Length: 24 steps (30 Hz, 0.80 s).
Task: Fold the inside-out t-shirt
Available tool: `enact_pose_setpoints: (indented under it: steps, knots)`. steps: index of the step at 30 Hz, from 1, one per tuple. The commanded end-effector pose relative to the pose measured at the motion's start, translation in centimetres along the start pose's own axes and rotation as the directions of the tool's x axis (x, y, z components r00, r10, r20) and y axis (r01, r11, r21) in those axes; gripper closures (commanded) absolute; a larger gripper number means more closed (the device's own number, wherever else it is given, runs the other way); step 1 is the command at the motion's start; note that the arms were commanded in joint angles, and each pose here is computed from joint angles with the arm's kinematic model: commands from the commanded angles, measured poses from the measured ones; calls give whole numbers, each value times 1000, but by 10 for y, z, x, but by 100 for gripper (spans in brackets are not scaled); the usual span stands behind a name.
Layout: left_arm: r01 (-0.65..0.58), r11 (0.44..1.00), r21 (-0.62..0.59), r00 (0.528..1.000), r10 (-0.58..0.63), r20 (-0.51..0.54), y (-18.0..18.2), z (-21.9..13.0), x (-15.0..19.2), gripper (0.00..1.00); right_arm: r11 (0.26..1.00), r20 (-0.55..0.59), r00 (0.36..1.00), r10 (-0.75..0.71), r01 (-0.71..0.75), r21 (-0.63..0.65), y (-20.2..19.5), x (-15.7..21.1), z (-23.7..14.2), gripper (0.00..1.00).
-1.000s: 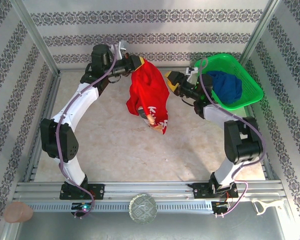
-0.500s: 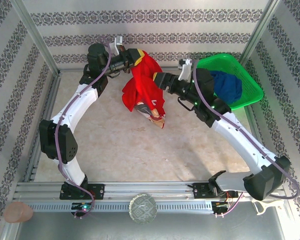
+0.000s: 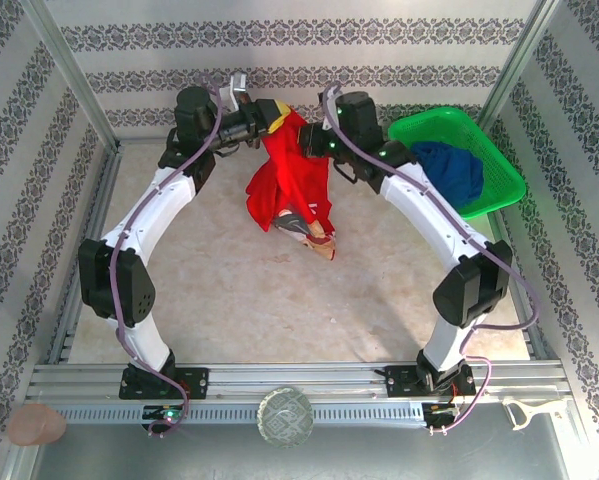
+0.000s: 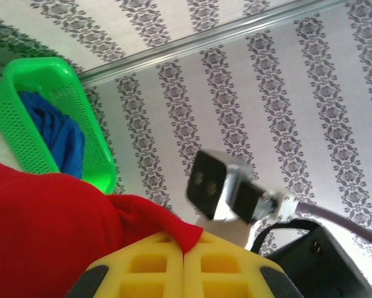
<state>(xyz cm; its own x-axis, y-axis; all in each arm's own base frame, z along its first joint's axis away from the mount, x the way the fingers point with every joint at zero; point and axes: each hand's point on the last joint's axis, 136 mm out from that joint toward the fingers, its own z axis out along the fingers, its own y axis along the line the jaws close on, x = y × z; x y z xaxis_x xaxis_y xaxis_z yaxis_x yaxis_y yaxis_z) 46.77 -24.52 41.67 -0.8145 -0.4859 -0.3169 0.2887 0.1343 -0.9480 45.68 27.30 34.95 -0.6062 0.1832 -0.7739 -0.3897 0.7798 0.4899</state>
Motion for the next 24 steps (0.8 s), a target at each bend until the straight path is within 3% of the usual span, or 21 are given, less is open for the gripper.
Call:
enact_pose_setpoints:
  steps: [1, 3, 6, 9, 12, 15, 18, 21, 24]
  knots:
    - [-108, 993, 38, 985, 101, 141, -32, -27, -59, 100, 974, 138, 990, -6, 37, -225, 61, -75, -72, 100]
    - [-135, 988, 74, 976, 120, 183, -55, -31, -80, 100, 925, 187, 982, 10, 62, -376, 102, -100, -109, 100]
    - [-164, 983, 84, 976, 149, 161, -72, -22, -79, 100, 796, 219, 975, 28, 111, -595, 155, -117, -151, 100]
    - [-136, 987, 79, 983, 125, 138, -58, -15, -71, 100, 693, 164, 985, 61, 76, -716, 162, -106, -147, 100]
    - [-106, 990, 95, 986, 93, 139, -48, -17, -65, 100, 655, 96, 978, 184, -50, -754, 120, -89, -109, 100]
    - [-100, 976, 192, 986, 71, 150, -70, -24, -60, 100, 738, 32, 927, 375, -277, -616, 23, -54, -48, 100]
    - [-98, 943, 317, 987, 52, 150, -103, -33, -56, 100, 743, 59, 851, 521, -419, -522, -46, -27, -29, 100]
    - [-75, 916, 393, 991, 24, 133, -117, -37, -55, 100, 744, 72, 849, 523, -414, -524, -49, -23, -34, 100]
    - [-65, 916, 396, 993, 19, 118, -109, -34, -54, 100, 744, 80, 866, 493, -372, -555, -32, -31, -43, 100]
